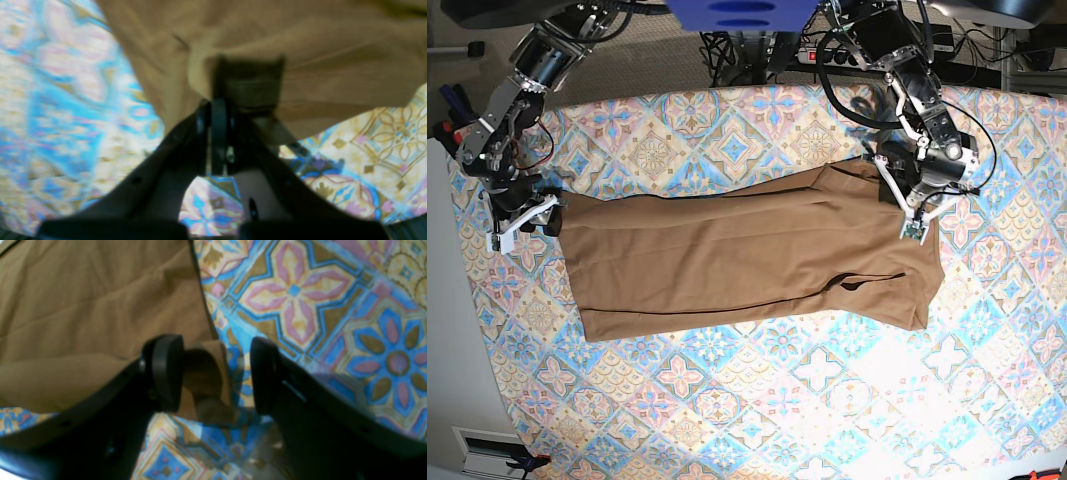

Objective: Layout the t-shirt on the table in an organized manner, then fold the t-shirt properly
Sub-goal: 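Drag the grasped side edge toward the shoulder with the left gripper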

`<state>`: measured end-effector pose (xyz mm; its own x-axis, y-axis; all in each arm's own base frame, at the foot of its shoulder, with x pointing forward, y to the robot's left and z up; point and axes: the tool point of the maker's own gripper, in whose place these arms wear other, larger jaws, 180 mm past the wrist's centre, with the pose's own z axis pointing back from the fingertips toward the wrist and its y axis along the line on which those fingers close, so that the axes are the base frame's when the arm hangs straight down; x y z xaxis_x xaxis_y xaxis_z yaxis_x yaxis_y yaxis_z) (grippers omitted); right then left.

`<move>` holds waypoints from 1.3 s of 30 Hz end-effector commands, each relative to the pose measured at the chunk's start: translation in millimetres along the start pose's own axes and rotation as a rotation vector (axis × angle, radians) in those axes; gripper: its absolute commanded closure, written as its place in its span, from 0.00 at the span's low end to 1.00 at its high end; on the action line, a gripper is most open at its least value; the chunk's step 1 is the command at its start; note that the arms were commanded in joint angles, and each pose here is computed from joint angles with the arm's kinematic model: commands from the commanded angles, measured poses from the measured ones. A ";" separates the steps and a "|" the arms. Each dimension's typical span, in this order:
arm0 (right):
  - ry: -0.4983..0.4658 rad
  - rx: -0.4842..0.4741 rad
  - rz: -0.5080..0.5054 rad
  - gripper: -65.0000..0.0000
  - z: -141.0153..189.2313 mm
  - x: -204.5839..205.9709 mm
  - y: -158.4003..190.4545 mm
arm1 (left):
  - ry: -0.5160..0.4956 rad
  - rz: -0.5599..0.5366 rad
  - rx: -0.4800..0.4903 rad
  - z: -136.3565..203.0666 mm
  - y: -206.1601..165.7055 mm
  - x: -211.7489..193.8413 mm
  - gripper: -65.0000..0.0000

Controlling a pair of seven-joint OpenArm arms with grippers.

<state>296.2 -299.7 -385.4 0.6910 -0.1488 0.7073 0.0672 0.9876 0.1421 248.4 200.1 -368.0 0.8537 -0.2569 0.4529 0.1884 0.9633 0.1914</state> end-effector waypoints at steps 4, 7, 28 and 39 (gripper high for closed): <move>-0.060 -0.005 0.023 0.52 4.8 21.3 -2.6 | -0.015 0.008 0.044 17.2 6.7 11.2 1.00; -0.060 -0.005 0.023 0.52 4.8 21.3 -2.6 | 0.024 0.009 0.048 19.0 7.8 5.1 1.00; -0.057 -0.004 0.024 0.52 4.6 20.8 -2.2 | -0.034 0.016 0.065 22.6 14.9 29.8 0.50; -0.056 -0.003 0.023 0.52 4.4 20.5 -1.7 | -0.128 -0.012 -0.034 26.5 -11.6 51.4 0.50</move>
<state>296.0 -298.9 -386.1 0.6943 -0.1452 0.7049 0.0648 0.9881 0.1397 272.8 175.3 -330.4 0.7998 -0.2723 0.5350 0.2170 0.9621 0.1654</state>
